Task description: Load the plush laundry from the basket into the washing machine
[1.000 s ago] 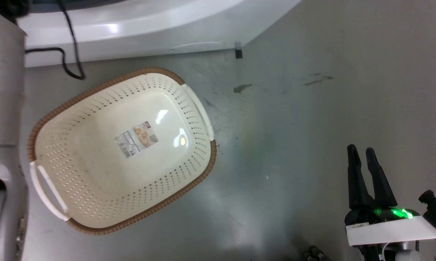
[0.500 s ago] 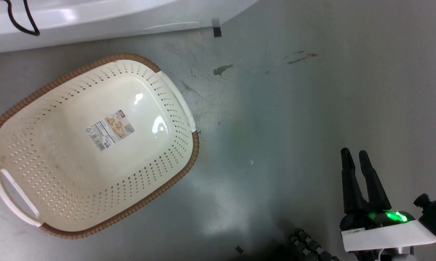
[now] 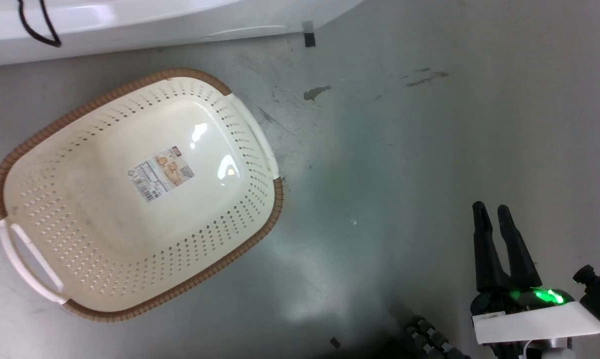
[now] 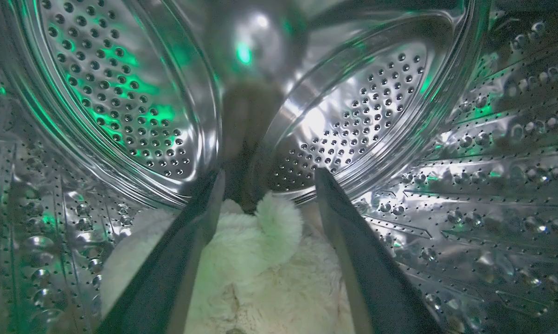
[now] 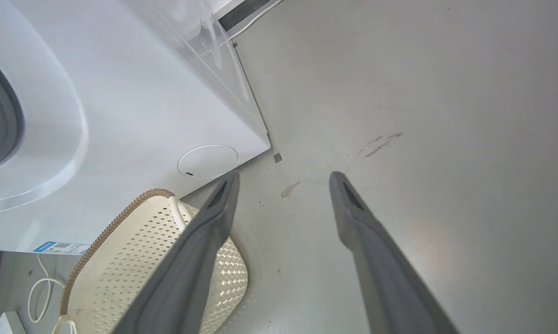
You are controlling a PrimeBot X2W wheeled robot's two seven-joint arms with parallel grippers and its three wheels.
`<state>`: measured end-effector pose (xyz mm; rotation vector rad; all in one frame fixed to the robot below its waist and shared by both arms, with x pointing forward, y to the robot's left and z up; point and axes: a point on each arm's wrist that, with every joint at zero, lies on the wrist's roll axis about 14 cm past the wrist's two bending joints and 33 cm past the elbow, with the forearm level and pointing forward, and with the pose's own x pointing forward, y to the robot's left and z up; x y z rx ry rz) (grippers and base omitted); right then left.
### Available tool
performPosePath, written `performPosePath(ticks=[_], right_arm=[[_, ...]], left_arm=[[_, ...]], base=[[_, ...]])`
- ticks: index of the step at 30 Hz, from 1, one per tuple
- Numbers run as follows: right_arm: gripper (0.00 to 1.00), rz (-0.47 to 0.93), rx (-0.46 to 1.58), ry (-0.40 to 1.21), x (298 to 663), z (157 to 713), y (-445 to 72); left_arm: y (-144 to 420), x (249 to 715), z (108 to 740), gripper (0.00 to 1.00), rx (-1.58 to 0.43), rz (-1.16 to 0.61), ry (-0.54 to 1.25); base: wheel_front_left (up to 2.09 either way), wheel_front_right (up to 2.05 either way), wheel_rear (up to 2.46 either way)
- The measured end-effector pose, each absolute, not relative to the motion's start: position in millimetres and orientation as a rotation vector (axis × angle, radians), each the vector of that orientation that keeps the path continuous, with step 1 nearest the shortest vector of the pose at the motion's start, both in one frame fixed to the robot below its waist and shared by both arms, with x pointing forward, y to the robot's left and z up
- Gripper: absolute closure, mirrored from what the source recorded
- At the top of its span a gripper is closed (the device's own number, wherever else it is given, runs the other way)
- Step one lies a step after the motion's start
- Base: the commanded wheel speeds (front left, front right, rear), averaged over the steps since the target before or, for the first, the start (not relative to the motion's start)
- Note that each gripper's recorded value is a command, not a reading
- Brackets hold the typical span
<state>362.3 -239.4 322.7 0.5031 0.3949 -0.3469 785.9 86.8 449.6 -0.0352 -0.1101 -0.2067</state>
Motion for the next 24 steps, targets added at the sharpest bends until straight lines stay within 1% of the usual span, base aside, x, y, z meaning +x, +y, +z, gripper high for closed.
performPosePath(ticks=[5, 6, 13, 24], right_arm=[[0.00, -0.328, 0.500, 0.374, 369, 327, -238], [0.00, -0.311, 0.496, 0.352, 377, 331, -237], [0.00, -0.280, 0.497, 0.300, 388, 345, -235], [0.00, -0.220, 0.499, 0.221, 397, 375, -225]], left_arm=[[82, 781, 458, 0.00, -0.060, -0.217, -0.108], [75, 775, 463, 0.00, -0.071, -0.238, -0.105], [66, 753, 469, 0.00, -0.072, -0.269, -0.074], [74, 704, 472, 0.00, -0.107, -0.254, -0.001]], base=[[0.00, 0.00, 0.00], [0.00, 0.00, 0.00], [0.00, 0.00, 0.00], [0.00, 0.00, 0.00]])
